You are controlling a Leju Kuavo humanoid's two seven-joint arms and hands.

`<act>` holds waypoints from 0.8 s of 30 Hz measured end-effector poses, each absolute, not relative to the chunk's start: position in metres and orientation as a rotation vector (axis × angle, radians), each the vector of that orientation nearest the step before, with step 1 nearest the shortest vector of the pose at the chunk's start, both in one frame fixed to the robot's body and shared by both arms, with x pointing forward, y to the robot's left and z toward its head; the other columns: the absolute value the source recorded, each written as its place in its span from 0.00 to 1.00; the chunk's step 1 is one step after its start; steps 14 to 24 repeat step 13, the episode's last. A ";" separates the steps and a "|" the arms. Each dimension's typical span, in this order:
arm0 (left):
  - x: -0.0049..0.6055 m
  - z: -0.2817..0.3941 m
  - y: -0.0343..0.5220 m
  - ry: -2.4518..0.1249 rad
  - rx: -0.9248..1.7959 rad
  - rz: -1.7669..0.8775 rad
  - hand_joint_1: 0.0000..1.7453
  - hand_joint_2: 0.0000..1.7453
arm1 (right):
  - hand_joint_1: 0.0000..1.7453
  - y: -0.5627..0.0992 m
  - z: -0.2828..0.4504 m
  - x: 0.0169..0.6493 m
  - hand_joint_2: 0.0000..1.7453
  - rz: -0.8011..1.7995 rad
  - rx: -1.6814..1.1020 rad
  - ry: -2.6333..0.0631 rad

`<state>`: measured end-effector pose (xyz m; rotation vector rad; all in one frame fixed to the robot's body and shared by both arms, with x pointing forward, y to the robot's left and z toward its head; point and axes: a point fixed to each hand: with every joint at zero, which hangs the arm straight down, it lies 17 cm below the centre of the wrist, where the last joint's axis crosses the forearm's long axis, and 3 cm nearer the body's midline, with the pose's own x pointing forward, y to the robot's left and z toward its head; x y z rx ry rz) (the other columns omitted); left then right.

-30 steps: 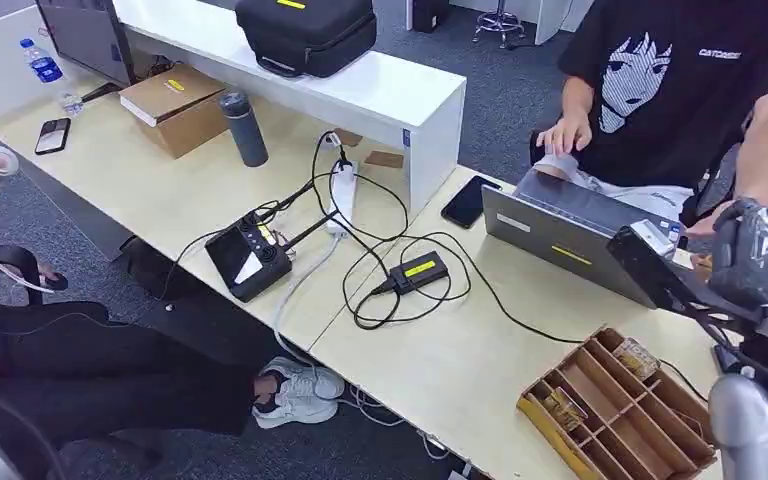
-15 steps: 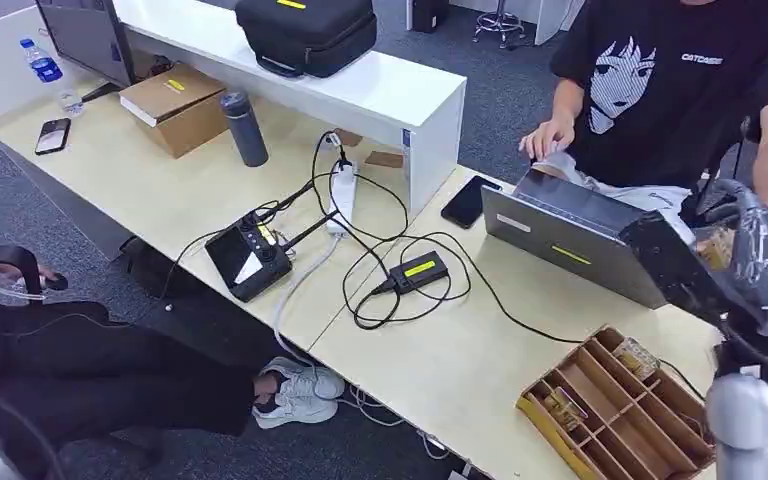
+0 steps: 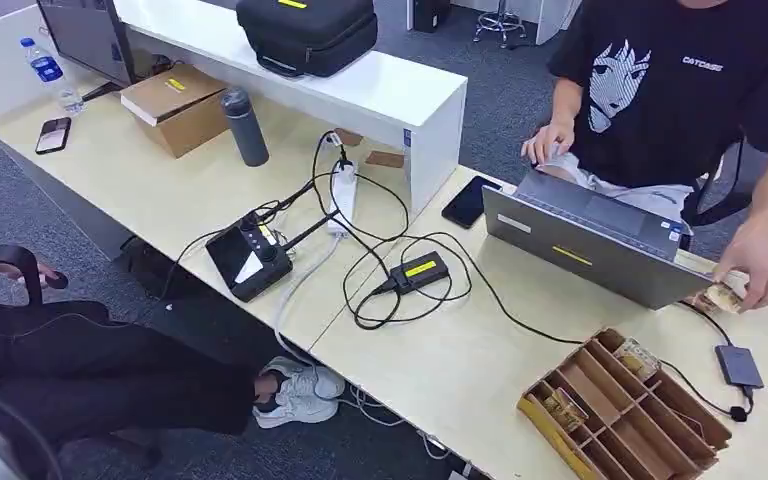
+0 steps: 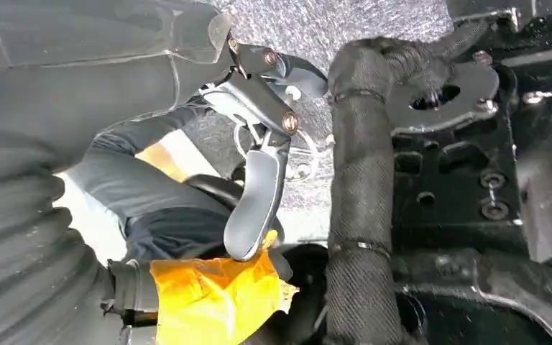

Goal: Pass the card to the sensor for recognition and then transmit it.

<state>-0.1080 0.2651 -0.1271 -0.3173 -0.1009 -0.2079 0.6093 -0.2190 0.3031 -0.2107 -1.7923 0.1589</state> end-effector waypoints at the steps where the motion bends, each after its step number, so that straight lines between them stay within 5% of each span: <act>1: -0.108 -0.128 0.266 -0.100 -0.314 -0.210 0.00 1.00 | 0.00 -0.235 0.298 0.609 1.00 0.130 -0.214 -1.793; 13: -0.113 -0.124 0.278 -0.113 -0.235 -0.152 0.00 1.00 | 0.00 -0.393 0.216 0.517 1.00 -0.285 -0.067 -1.880; 24: -0.113 -0.124 0.278 -0.113 -0.235 -0.152 0.00 1.00 | 0.00 -0.393 0.216 0.517 1.00 -0.285 -0.067 -1.880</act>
